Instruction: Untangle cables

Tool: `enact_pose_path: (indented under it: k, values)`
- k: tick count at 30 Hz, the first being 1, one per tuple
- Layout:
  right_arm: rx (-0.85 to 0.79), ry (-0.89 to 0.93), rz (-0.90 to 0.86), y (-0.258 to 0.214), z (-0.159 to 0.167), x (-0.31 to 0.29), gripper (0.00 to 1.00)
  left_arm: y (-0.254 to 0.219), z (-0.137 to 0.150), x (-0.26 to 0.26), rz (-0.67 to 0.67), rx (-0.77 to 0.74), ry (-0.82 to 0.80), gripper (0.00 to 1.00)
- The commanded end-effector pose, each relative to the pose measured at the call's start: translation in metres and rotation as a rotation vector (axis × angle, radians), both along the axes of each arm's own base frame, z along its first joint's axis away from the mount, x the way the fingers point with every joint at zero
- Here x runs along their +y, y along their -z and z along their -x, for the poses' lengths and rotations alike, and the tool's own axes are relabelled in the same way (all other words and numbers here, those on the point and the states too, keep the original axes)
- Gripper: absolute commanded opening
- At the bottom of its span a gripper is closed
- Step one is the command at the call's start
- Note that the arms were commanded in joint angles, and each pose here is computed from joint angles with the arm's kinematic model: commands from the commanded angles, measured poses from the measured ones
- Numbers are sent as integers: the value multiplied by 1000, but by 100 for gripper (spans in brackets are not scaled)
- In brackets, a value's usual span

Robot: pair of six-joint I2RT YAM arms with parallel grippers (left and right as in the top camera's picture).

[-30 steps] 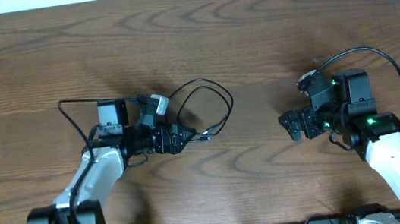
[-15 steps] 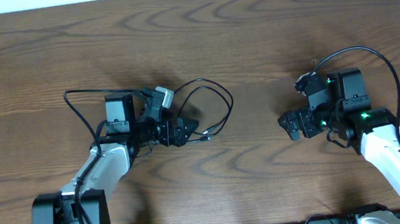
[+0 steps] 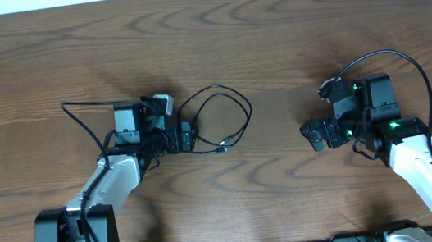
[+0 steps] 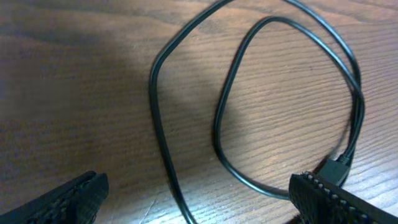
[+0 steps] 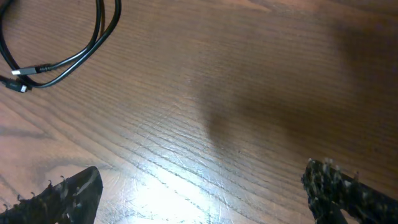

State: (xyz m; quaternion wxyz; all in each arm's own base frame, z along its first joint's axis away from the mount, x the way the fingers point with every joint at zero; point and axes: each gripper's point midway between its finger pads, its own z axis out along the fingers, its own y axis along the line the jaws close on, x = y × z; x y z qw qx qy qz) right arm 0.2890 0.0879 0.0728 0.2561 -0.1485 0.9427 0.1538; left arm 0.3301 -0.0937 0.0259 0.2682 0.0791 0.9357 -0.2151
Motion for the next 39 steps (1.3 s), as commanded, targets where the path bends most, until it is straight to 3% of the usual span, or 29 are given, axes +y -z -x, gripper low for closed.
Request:
enact_pose_path:
  k: [1, 7, 19, 20, 22, 23, 34, 39]
  values:
    - [8, -2, -17, 1, 1, 4, 99, 14, 5, 5, -17, 58, -31, 98]
    - [10, -7, -26, 1, 2, 5, 99, 30, 13, -10, 79, 138, -18, 100]
    - [10, -7, -26, 1, 2, 5, 99, 65, 44, -42, 297, 349, 51, 59]
    - [10, -7, -26, 1, 2, 5, 99, 63, 46, -46, 325, 353, 65, 51]
    - [10, -8, -27, 1, 2, 5, 99, 59, 48, -51, 367, 359, 87, 13]
    - [10, -7, -26, 1, 2, 5, 99, 56, 48, -54, 388, 358, 98, 7]
    - [10, -7, -26, 1, 2, 5, 99, 46, 50, -62, 451, 353, 133, 8]
    - [9, -7, -26, 1, 2, 5, 99, 27, 49, -74, 559, 321, 203, 8]
